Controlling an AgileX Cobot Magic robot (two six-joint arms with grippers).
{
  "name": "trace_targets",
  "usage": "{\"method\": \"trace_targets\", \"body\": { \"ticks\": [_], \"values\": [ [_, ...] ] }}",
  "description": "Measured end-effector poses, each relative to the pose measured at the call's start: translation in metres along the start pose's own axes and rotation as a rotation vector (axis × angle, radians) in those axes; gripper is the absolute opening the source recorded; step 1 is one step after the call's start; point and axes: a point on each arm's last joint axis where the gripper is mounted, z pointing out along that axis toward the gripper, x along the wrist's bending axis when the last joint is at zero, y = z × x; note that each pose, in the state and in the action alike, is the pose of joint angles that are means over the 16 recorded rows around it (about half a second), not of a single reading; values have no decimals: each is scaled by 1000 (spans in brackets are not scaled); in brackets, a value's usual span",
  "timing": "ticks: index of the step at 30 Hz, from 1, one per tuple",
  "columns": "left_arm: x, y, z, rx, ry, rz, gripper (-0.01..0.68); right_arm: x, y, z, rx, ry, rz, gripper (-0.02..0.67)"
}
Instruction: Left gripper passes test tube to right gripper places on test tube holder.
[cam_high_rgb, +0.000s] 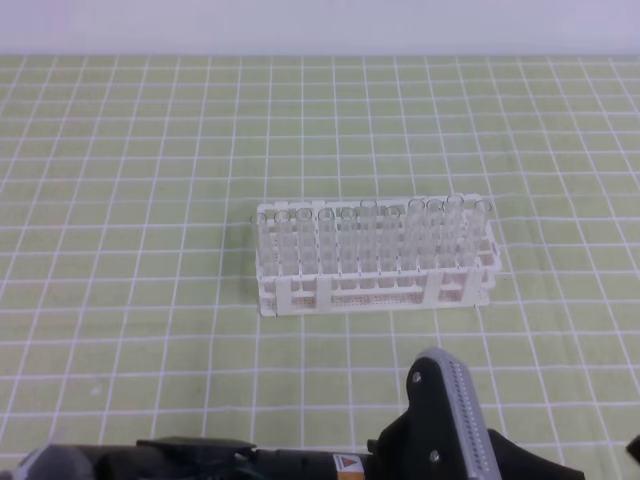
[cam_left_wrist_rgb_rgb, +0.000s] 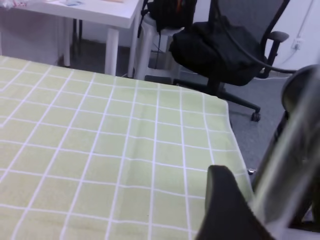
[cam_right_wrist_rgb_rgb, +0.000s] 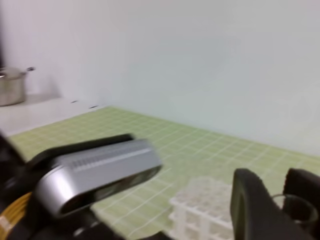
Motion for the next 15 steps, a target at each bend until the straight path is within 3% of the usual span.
{"method": "trace_targets", "body": {
  "ticks": [9, 15],
  "values": [
    [4, 11, -14, 74, 100, 35, 324, -9, 3, 0, -35, -97, -21, 99],
    [6, 36, -49, 166, 283, 82, 229, -12, 4, -1, -47, -130, -32, 99]
  ]
}}
